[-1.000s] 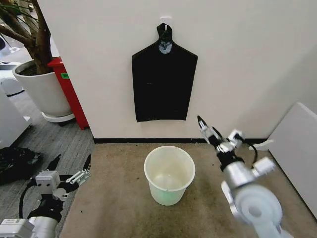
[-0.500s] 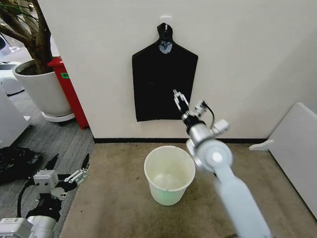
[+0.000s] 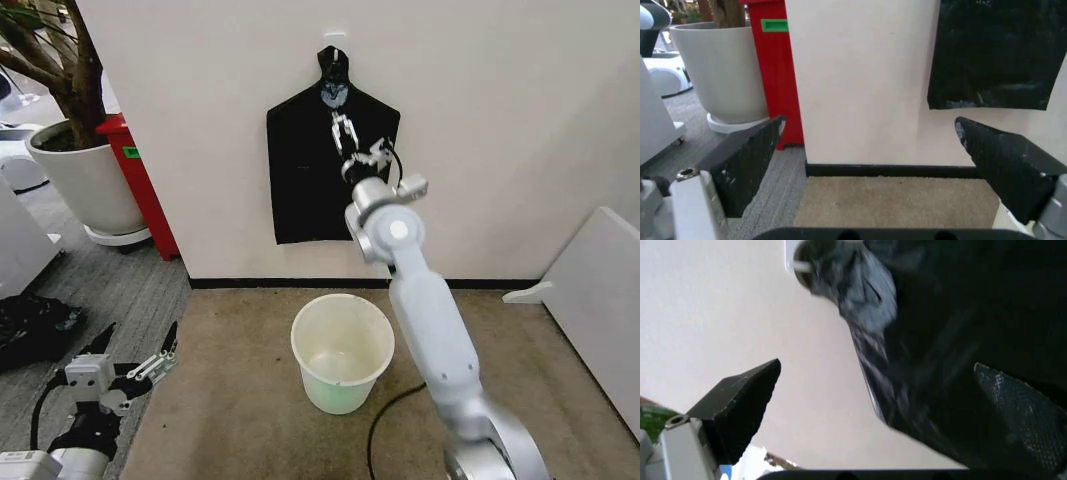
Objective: Place the garbage bag over the trash bin.
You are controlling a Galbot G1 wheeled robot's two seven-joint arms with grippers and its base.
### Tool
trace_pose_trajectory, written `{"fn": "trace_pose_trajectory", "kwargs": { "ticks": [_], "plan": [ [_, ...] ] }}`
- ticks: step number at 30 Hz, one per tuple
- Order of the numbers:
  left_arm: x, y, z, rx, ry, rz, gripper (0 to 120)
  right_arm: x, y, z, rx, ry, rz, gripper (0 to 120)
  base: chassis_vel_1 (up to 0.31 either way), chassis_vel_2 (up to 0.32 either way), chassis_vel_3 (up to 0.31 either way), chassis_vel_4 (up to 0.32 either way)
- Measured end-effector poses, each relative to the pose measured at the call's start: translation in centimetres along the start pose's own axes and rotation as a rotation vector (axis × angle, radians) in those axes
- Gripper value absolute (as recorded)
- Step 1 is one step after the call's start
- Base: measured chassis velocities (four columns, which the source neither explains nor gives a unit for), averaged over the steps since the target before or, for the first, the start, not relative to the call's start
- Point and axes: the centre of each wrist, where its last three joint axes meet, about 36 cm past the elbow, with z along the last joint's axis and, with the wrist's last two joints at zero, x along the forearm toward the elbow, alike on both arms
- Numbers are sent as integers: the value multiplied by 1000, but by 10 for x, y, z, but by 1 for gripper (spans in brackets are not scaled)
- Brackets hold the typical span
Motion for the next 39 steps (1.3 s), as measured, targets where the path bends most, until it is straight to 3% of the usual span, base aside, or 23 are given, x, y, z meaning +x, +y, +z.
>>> {"fn": "trace_pose_trajectory", "kwargs": {
  "ticks": [14, 25, 26, 39],
  "plan": [
    [1, -1, 1, -4, 4, 1, 100, -49, 4, -16, 26, 0, -10, 100, 0, 0, 0, 0],
    [1, -1, 1, -2, 2, 0, 100, -63, 1, -19, 44, 6, -5, 98, 0, 0, 0, 0],
    [1, -1, 1, 0, 2, -1, 100, -66, -1, -19, 53, 5, -3, 88, 0, 0, 0, 0],
    [0, -2, 1, 5, -6, -3, 100, -73, 5, -23, 62, -1, -12, 45, 0, 0, 0, 0]
  ]
}}
